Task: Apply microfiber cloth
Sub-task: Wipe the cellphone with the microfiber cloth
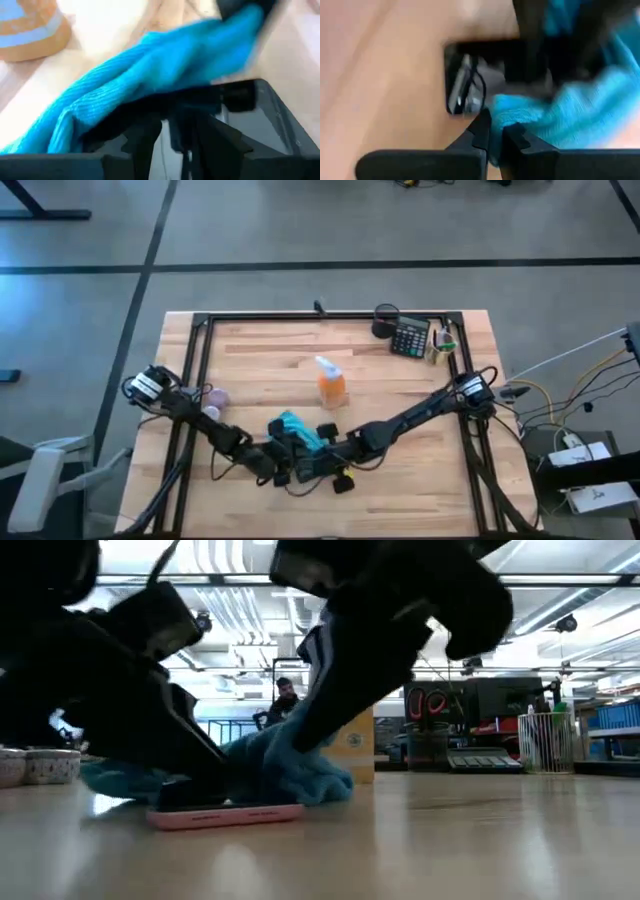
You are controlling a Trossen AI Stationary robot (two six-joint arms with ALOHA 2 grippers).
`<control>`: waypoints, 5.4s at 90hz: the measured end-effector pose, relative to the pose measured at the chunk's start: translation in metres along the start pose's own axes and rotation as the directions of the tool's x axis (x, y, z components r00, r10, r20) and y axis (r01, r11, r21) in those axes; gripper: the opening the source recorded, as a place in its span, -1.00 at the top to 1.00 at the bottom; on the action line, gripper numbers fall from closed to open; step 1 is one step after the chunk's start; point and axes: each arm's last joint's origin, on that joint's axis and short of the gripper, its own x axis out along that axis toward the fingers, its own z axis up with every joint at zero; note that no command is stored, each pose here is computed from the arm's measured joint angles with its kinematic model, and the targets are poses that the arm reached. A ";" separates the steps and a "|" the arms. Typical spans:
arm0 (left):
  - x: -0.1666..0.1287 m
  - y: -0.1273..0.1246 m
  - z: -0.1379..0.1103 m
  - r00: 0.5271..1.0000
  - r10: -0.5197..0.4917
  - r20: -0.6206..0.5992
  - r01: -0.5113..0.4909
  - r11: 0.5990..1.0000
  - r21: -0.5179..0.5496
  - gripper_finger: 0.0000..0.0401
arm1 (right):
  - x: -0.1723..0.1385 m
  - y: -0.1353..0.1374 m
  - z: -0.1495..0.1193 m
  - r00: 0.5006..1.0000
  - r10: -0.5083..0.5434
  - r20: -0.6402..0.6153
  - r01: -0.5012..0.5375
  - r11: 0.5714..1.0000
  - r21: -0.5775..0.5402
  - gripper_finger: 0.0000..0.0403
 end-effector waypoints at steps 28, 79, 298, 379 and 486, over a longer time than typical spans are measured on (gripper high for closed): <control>-0.004 0.005 0.005 1.000 0.007 -0.003 -0.007 0.999 0.032 0.44 | 0.044 -0.005 -0.003 0.983 0.066 0.172 -0.069 0.998 0.014 1.00; -0.084 -0.009 0.008 0.950 -0.250 -0.190 0.250 0.968 -0.021 0.51 | 0.058 -0.046 -0.005 0.957 0.093 0.274 -0.110 0.993 0.047 1.00; -0.058 0.022 -0.045 0.995 0.062 -0.079 -0.072 0.989 -0.126 0.69 | 0.101 -0.078 -0.013 0.911 -0.088 0.403 -0.016 0.968 0.249 1.00; -0.027 0.037 0.003 0.985 0.172 0.023 -0.170 0.982 -0.079 0.70 | 0.062 -0.050 -0.004 0.983 -0.027 0.184 0.024 1.000 0.017 1.00; 0.005 0.073 -0.035 0.975 0.223 -0.020 -0.224 0.970 -0.091 0.68 | 0.010 0.007 -0.077 0.814 -0.564 0.136 0.447 0.759 0.474 1.00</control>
